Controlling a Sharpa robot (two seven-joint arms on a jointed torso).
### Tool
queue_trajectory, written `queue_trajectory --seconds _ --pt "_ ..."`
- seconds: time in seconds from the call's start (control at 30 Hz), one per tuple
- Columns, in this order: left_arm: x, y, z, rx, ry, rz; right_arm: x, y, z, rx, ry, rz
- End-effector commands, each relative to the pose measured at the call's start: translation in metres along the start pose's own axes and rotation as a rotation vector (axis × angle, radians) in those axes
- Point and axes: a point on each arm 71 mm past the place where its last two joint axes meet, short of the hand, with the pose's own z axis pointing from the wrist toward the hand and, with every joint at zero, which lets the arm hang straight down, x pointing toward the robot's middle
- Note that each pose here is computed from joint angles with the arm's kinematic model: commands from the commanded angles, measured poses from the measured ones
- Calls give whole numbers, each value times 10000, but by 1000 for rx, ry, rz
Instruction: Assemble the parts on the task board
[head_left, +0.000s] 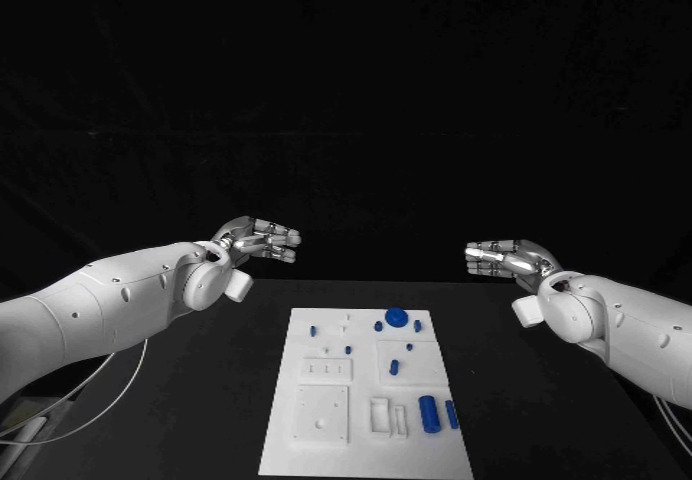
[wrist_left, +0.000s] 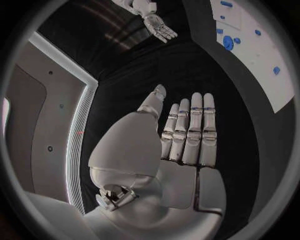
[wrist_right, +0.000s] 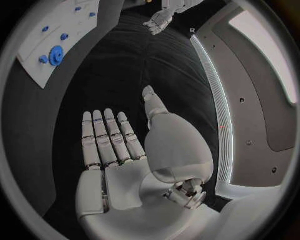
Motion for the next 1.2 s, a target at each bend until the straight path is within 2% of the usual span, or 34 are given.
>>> queue_trajectory --seconds 0.03,1.2 --pt "1 -21 7 13 -3 3 8 10 2 -11 2 4" --pt "-16 -22 2 19 3 0 4 4 3 -10 1 3"
